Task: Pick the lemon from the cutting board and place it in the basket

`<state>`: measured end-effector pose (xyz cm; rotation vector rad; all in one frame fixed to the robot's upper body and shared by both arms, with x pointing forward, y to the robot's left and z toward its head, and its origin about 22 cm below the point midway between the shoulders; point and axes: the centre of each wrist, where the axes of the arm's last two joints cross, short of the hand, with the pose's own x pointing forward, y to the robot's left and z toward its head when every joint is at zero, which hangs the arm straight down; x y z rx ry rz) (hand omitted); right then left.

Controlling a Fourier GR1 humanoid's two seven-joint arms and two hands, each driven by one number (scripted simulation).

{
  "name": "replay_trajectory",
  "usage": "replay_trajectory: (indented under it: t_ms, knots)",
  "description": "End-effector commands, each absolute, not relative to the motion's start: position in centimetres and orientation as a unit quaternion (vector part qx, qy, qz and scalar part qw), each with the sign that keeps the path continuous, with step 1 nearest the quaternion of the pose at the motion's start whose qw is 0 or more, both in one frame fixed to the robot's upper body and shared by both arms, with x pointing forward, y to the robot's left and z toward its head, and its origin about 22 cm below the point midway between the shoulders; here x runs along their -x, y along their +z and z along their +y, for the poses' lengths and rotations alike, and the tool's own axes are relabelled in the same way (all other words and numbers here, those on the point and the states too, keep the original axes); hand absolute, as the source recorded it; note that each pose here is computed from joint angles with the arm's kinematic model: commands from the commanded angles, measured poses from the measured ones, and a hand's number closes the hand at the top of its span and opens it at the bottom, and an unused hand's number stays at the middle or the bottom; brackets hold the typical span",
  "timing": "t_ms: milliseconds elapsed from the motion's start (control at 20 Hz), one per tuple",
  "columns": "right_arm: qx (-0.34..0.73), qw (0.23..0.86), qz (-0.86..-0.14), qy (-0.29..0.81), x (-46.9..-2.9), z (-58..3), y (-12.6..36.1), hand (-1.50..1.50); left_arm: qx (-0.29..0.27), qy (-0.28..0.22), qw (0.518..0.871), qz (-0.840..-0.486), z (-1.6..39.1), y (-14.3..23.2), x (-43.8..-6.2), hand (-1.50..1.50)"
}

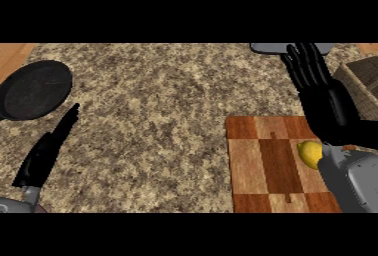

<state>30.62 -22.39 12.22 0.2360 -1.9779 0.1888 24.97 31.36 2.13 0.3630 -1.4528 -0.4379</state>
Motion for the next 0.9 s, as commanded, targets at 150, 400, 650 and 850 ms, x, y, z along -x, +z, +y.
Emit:
replay_trajectory:
  t_ms: [150,400,650,850]
  knots:
    - [-0.318,0.511,-0.772,0.207,-31.1,-20.6,13.6,1.5,-0.112,-0.091,0.807,-0.573,30.2,-2.3,-23.0,0.0]
    - [-0.5,0.425,-0.665,0.356,-27.2,-17.3,11.7,1.5,-0.072,-0.04,0.859,-0.505,29.1,-5.2,-20.4,0.0]
    - [-0.411,0.417,-0.674,0.45,-23.9,-22.9,12.2,-1.5,-0.086,0.002,0.869,-0.487,31.3,-4.9,-19.9,0.0]
    - [-0.205,0.373,-0.739,0.522,-26.3,-25.5,19.3,-1.5,-0.083,-0.007,0.872,-0.483,30.3,-5.4,-19.2,0.0]
